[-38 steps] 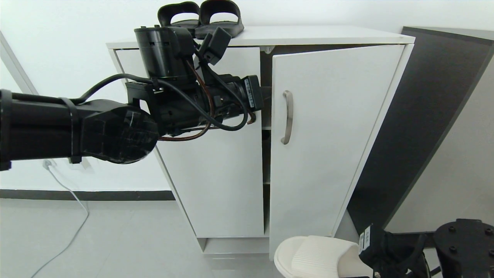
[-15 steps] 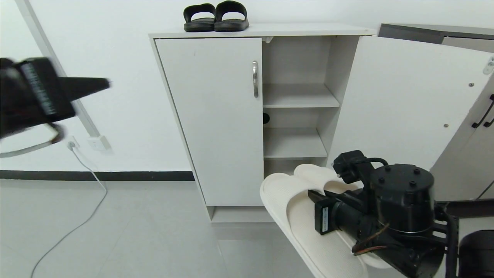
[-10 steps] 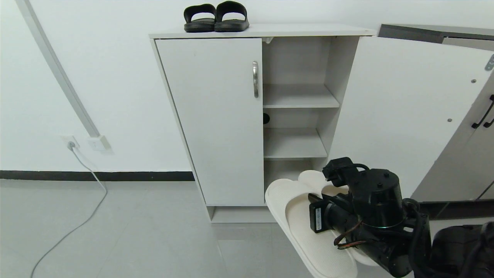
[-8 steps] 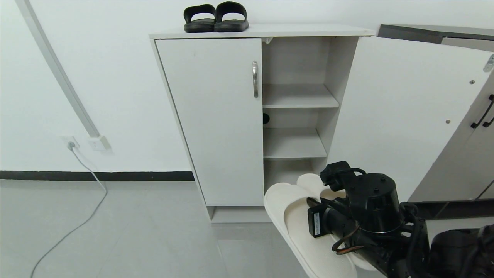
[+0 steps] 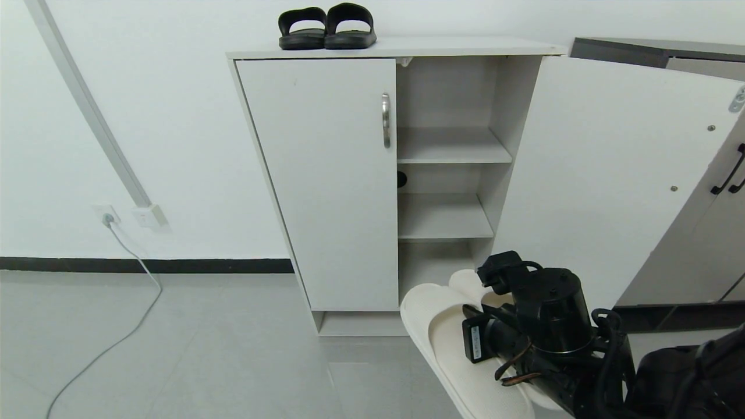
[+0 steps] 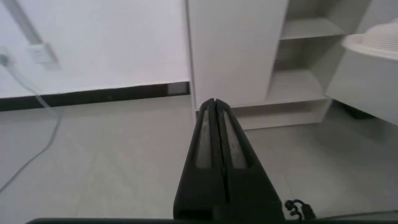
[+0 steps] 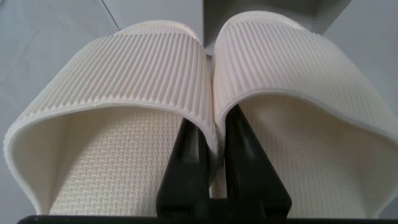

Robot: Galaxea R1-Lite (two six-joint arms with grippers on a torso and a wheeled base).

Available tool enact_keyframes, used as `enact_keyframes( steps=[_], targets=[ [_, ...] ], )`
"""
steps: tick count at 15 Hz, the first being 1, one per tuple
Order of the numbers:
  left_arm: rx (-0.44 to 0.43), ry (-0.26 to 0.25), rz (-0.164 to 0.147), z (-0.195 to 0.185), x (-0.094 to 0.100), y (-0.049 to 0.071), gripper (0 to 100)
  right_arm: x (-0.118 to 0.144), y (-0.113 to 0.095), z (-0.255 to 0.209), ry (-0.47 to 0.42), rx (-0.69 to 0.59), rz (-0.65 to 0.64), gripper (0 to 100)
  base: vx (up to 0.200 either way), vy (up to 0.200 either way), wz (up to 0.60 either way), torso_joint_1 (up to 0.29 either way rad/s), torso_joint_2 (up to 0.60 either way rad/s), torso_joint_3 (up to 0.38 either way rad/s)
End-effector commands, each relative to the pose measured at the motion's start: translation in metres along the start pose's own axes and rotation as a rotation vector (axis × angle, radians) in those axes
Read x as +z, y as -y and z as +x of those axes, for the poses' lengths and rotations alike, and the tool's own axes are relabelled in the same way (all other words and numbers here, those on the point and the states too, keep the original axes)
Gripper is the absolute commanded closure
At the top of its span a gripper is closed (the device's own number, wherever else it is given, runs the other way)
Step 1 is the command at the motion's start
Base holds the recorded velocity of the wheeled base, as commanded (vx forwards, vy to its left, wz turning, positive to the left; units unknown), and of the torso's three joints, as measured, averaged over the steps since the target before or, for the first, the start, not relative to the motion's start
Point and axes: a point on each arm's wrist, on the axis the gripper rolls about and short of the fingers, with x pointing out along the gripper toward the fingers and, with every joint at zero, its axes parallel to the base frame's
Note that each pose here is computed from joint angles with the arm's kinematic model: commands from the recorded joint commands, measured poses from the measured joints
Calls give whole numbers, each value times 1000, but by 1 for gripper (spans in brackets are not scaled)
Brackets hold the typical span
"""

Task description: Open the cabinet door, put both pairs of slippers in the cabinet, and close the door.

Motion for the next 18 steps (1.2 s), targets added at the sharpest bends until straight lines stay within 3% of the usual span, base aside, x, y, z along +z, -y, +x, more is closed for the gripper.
enact_keyframes(
  steps=[1, 4, 7, 10, 18],
  targets=[
    [11, 66, -3, -5, -3, 0, 100, -2, -1, 3, -4, -1, -3, 100, 0, 0, 0, 0, 0, 0],
    [53, 60, -11, -5, -3, -1, 100, -1, -14, 5, 32, 34, 8, 100, 0, 0, 0, 0, 0, 0],
    [53, 63, -74, -5, -3, -1, 100, 12, -28, 31, 93, -28, 38, 100, 0, 0, 0, 0, 0, 0],
    [52, 63, -58, -5, -3, -1, 100, 12, -37, 55, 134, -180, 51, 100, 0, 0, 0, 0, 0, 0],
    [50, 63, -58, -5, -3, -1, 100, 17, -51, 74, 133, -228, 89, 100, 0, -175, 0, 3, -1, 4]
  ],
)
